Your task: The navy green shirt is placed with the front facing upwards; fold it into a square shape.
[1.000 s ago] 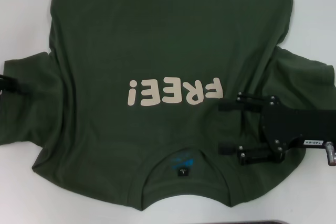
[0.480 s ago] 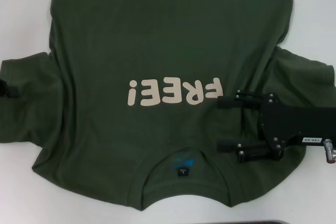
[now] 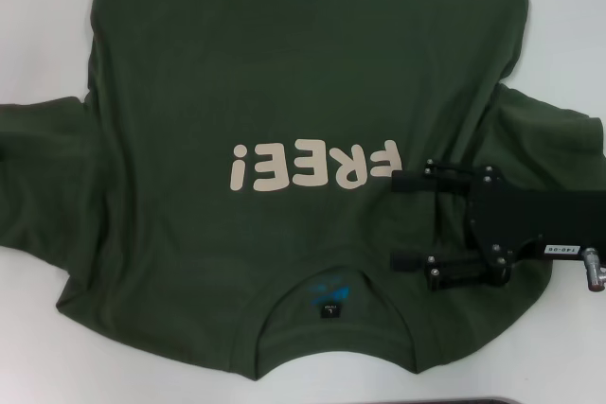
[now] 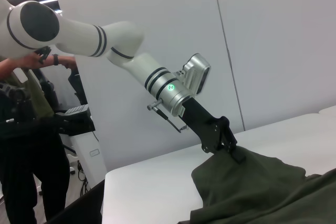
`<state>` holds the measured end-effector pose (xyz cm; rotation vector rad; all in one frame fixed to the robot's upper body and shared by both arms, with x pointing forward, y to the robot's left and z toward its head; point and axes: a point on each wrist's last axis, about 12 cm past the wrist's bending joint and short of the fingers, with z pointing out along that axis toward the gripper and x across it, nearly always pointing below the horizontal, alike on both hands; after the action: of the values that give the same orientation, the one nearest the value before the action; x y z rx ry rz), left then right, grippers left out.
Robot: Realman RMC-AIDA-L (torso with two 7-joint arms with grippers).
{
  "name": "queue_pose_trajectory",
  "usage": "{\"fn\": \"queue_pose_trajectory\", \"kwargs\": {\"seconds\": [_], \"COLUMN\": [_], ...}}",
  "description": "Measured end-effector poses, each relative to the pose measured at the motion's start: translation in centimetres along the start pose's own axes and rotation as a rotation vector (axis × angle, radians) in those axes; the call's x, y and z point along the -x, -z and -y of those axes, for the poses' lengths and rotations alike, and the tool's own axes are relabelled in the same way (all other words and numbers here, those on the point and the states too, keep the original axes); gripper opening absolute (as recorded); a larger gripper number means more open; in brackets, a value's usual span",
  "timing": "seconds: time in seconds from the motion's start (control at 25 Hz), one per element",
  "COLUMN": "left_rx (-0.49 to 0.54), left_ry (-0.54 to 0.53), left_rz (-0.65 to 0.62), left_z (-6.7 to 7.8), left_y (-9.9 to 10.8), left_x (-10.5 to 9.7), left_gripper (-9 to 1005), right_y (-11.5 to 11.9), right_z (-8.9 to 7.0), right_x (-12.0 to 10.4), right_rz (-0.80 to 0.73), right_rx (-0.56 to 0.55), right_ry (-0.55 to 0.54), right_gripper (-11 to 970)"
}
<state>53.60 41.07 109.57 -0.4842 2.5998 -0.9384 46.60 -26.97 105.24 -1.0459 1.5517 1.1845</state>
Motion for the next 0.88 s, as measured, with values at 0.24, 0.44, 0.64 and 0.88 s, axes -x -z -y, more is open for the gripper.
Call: {"fn": "queue_pose_trajectory", "kwargs": {"seconds": [0.24, 0.44, 0.64, 0.88], "left_rx": [0.015, 0.021, 0.027, 0.034], "left_ry": [0.016, 0.019, 0.022, 0.031], "left_rz": [0.026, 0.031, 0.037, 0.045], "left_z": [-0.4, -0.5, -0.6, -0.9], "left_y": [0.4, 0.6, 0.8, 1.3], "left_x": [0.2, 0.3, 0.4, 0.3], "left_gripper": [2, 3, 4, 5], "right_y": [0.0, 0.0, -0.1, 0.0], "right_z": [0.1, 0.2, 0.3, 0.4], "right_x": [0.1, 0.2, 0.3, 0.4], "right_rz": [0.006, 0.007, 0.007, 0.010], "right_rx": [-0.004, -0.004, -0.004, -0.010], "right_ry": [0.004, 0.006, 0.009, 0.010], "right_gripper": [919, 919, 919, 919]}}
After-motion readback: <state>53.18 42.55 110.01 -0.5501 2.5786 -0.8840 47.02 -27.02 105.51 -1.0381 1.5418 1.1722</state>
